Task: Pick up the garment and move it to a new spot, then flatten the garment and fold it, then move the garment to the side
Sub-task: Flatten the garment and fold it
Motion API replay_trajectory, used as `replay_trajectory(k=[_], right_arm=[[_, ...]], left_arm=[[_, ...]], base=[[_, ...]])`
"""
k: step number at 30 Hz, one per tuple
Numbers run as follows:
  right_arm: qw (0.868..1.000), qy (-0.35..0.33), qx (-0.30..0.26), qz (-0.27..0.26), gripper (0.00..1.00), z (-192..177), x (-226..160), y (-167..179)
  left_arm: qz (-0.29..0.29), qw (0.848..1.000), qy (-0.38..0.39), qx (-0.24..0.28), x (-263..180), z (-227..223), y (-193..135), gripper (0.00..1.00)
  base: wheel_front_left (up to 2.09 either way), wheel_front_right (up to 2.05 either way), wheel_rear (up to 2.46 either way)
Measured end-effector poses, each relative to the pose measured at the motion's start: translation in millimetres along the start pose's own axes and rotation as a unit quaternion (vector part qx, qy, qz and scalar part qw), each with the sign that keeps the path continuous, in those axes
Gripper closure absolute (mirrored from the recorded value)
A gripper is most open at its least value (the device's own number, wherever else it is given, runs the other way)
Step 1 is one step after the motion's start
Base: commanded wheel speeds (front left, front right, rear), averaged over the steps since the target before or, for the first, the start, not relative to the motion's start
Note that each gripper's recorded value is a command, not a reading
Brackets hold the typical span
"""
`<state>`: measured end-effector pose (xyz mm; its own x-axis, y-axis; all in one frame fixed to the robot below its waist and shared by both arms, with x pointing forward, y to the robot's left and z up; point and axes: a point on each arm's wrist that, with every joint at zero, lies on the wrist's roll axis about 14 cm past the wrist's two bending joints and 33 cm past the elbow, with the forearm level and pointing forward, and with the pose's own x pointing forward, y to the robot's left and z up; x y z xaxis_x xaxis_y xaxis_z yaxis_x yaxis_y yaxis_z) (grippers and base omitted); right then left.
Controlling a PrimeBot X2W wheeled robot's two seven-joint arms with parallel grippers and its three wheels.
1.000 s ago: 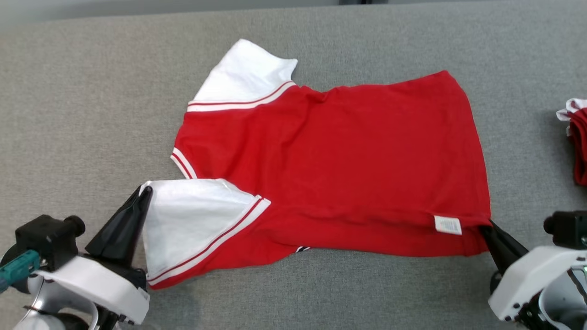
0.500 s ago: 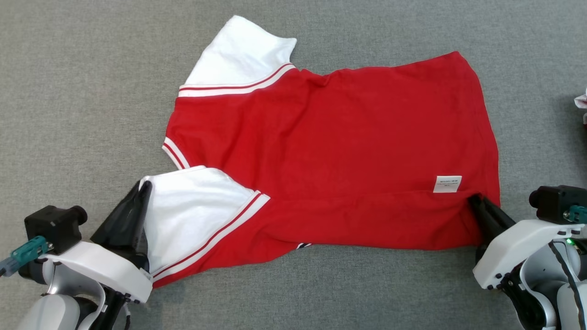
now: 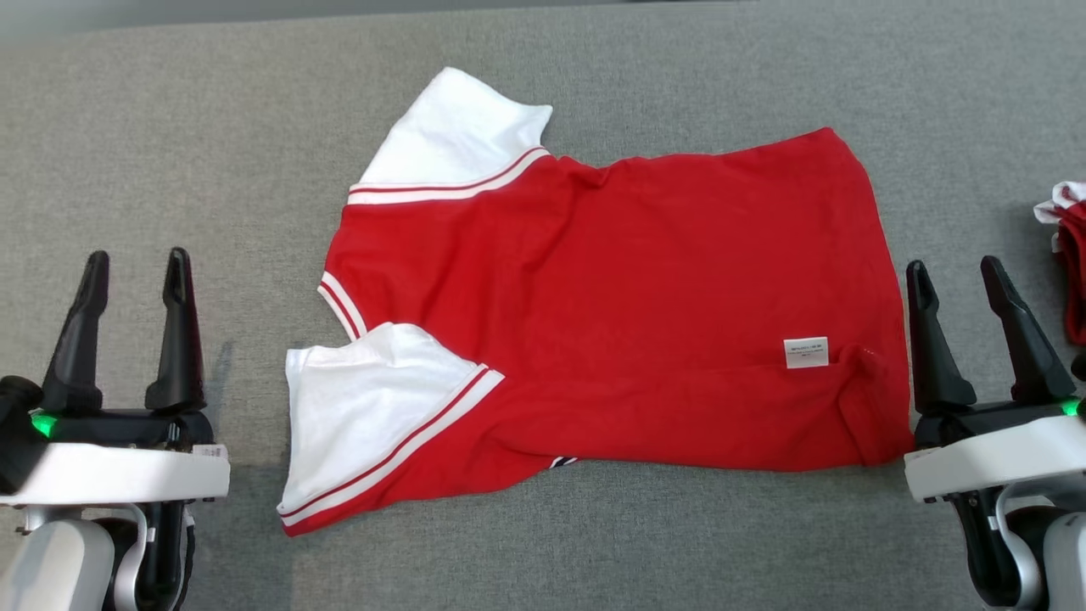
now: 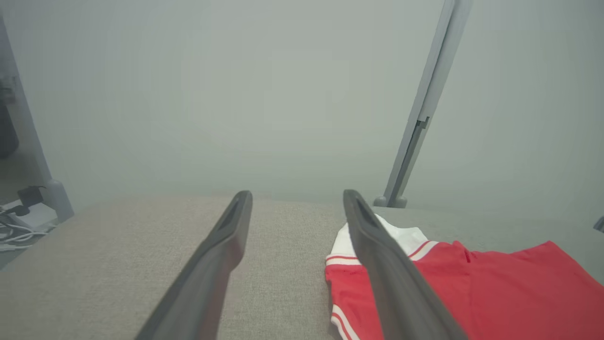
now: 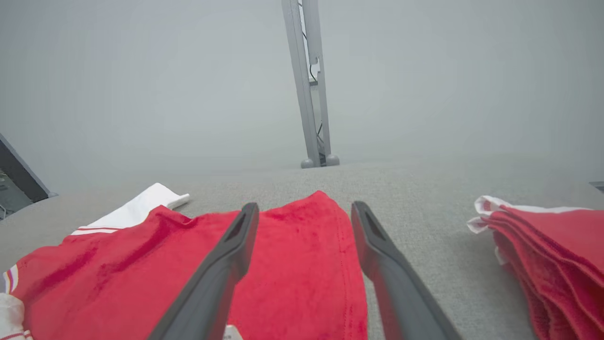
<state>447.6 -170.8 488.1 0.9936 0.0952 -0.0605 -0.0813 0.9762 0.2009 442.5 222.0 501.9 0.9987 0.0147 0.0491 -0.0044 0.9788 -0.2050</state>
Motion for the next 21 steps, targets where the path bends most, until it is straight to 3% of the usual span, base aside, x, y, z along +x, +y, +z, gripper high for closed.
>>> replay_trajectory(k=[7, 21], right_arm=[[0.999, -0.039, -0.018, 0.01, 0.0, 10.9, -6.3, 7.9], [1.0, -0.011, -0.02, 0.011, 0.0, -8.6, -12.4, 9.7]], left_arm=[[-0.016, 0.998, -0.044, 0.044, -5.8, 28.0, -4.1, 0.0], [-0.018, 0.999, 0.005, 0.047, -28.3, -4.8, -3.3, 0.0]], base=[[0.0, 0.0, 0.0], [0.0, 0.0, 0.0]])
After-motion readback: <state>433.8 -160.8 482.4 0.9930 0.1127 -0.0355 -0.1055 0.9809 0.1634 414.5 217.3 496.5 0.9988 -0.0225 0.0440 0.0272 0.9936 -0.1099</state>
